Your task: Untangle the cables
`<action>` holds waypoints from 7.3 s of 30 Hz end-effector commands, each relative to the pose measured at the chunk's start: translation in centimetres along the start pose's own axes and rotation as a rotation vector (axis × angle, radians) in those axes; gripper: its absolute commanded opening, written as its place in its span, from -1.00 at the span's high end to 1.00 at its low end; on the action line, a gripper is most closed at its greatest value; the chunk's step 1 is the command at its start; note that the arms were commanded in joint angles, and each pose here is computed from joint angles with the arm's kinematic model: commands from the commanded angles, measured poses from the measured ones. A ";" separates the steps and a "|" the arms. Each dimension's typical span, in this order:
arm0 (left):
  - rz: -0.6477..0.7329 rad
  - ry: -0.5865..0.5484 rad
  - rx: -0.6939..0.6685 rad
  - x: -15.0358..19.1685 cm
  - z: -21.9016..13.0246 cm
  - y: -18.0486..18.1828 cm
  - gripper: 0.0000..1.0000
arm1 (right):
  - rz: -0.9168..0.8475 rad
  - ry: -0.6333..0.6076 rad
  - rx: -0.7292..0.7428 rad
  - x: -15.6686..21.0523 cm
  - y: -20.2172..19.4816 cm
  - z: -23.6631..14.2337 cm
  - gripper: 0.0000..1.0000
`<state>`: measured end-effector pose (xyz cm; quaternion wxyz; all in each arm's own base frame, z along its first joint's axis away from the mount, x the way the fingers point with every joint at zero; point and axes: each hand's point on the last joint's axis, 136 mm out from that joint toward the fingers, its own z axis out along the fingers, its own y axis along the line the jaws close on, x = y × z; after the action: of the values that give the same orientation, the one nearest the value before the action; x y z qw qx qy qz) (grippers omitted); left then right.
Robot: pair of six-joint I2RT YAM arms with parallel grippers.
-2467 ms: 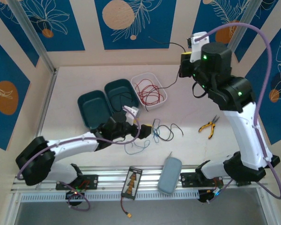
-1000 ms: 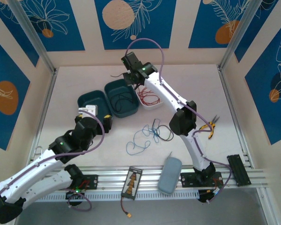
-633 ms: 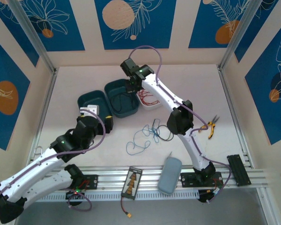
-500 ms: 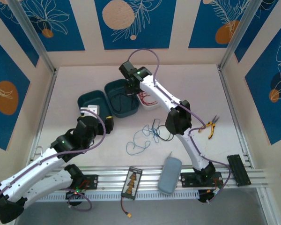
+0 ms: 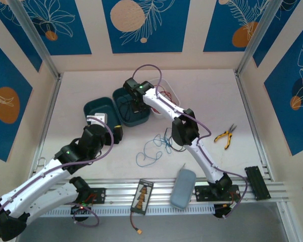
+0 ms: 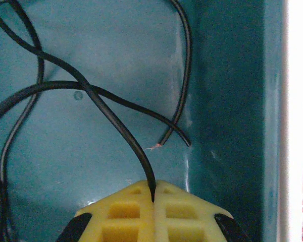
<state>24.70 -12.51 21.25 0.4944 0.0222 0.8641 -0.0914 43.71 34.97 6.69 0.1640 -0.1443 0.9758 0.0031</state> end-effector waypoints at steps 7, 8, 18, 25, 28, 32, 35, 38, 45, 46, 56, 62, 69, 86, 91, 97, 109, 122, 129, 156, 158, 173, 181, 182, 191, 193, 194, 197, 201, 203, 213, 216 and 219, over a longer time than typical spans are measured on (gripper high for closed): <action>-0.025 0.016 -0.014 0.4 0.3 0.5 -1.00 | -0.023 -0.112 -0.036 -1.8 0.4 -7.0 0.49; -0.025 0.016 -0.011 0.4 0.3 0.5 -1.00 | -0.027 -0.124 -0.037 -1.9 0.3 -7.7 0.41; -0.005 0.036 0.038 -1.8 -0.4 -0.5 -1.00 | 0.000 -0.223 -0.053 -1.4 -0.8 -14.6 0.00; 0.022 0.128 0.115 -1.8 0.8 -2.6 -1.00 | 0.105 -0.286 -0.049 1.9 -4.4 -18.2 -0.20; 0.032 0.184 0.162 -0.9 1.7 -3.9 -1.00 | 0.183 -0.269 -0.055 4.9 -6.6 -18.4 -0.27; 0.045 0.264 0.265 0.7 3.0 -6.3 -1.00 | 0.293 -0.243 -0.053 9.5 -9.7 -18.1 -0.38; 0.056 0.320 0.359 2.0 4.0 -8.4 -0.90 | 0.393 -0.222 -0.062 12.8 -11.9 -17.5 -0.56; 0.076 0.377 0.421 3.2 4.9 -10.1 -0.78 | 0.482 -0.194 -0.072 15.7 -13.7 -16.8 -0.69; 0.113 0.488 0.472 5.6 6.7 -12.3 -0.69 | 0.631 -0.115 -0.039 20.6 -17.0 -14.9 -0.71; 0.112 0.496 0.478 6.0 6.9 -12.5 -0.71 | 0.648 -0.102 -0.045 21.1 -17.1 -14.4 -0.63; 0.087 0.562 0.494 8.6 8.4 -13.7 -0.75 | 0.737 0.033 -0.100 24.3 -16.0 -8.8 -0.20; 0.073 0.584 0.510 9.5 9.0 -14.8 -0.76 | 0.717 0.099 -0.093 24.5 -15.1 -6.4 0.01; 0.035 0.583 0.515 9.9 9.4 -15.1 -0.91 | 0.689 0.152 -0.028 24.4 -15.0 -4.3 0.25; 0.060 0.485 0.431 8.3 9.2 -13.3 -1.00 | 0.634 -0.081 0.066 21.5 -17.8 -13.4 1.00; 0.052 0.452 0.437 7.7 8.9 -13.3 -1.00 | 0.629 -0.180 0.006 20.3 -18.0 -16.8 1.00; 0.050 0.435 0.441 7.4 8.8 -13.2 -1.00 | 0.589 -0.263 -0.078 18.9 -17.5 -20.3 1.00; 0.061 0.404 0.433 7.2 8.7 -12.8 -1.00 | 0.457 -0.299 -0.233 16.0 -15.1 -26.1 1.00; 0.093 0.350 0.387 6.8 8.5 -11.5 -1.00 | 0.414 -0.311 -0.350 15.0 -13.2 -28.3 1.00; 0.079 0.325 0.376 6.3 8.5 -11.3 -1.00 | 0.379 -0.352 -0.405 14.2 -12.6 -30.3 1.00; 0.050 0.302 0.354 5.7 8.6 -11.0 -1.00 | 0.204 -0.578 -0.519 13.0 -13.1 -41.3 1.00; 0.046 0.300 0.348 5.7 8.7 -10.9 -1.00 | 0.201 -0.575 -0.520 12.9 -13.1 -41.3 1.00; 0.039 0.310 0.361 5.7 8.9 -11.3 -1.00 | 0.388 -0.237 -0.374 16.4 -15.4 -29.0 1.00; 0.042 0.308 0.348 5.7 9.0 -11.2 -1.00 | 0.455 -0.118 -0.294 19.5 -17.3 -27.1 1.00; 0.039 0.307 0.349 5.6 9.0 -11.2 -1.00 | 0.454 -0.105 -0.290 19.7 -17.4 -26.9 1.00; 0.039 0.309 0.360 5.6 9.0 -11.4 -1.00 | 0.520 0.032 -0.005 23.4 -22.0 -26.4 1.00; 0.042 0.306 0.394 5.3 8.9 -12.1 -1.00 | 0.530 0.013 0.016 23.3 -22.6 -27.3 1.00; 0.042 0.307 0.417 5.1 8.9 -12.6 -1.00 | 0.527 -0.005 0.005 23.0 -22.5 -27.8 1.00; 0.032 0.300 0.474 4.5 8.9 -14.0 -1.00 | 0.484 -0.053 -0.110 21.7 -20.8 -29.0 1.00; 0.063 0.307 0.550 4.6 9.0 -15.8 -1.00 | 0.421 -0.109 -0.311 20.1 -17.7 -30.5 1.00; 0.100 0.310 0.581 4.9 8.9 -16.7 -1.00 | 0.405 -0.108 -0.371 19.8 -16.7 -31.0 1.00; 0.116 0.319 0.571 5.9 9.4 -16.7 -1.00 | 0.410 0.143 -0.393 24.2 -14.5 -30.1 1.00; 0.120 0.321 0.562 5.8 9.4 -16.6 -1.00 | 0.407 0.242 -0.359 26.1 -14.1 -29.3 1.00; 0.118 0.322 0.561 5.9 9.4 -16.6 -1.00 | 0.403 0.281 -0.384 27.1 -13.5 -29.3 1.00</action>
<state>27.36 -30.21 13.15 0.3218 0.2132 0.8763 -0.2882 15.97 12.78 26.72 0.0460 0.0152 0.9798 0.1941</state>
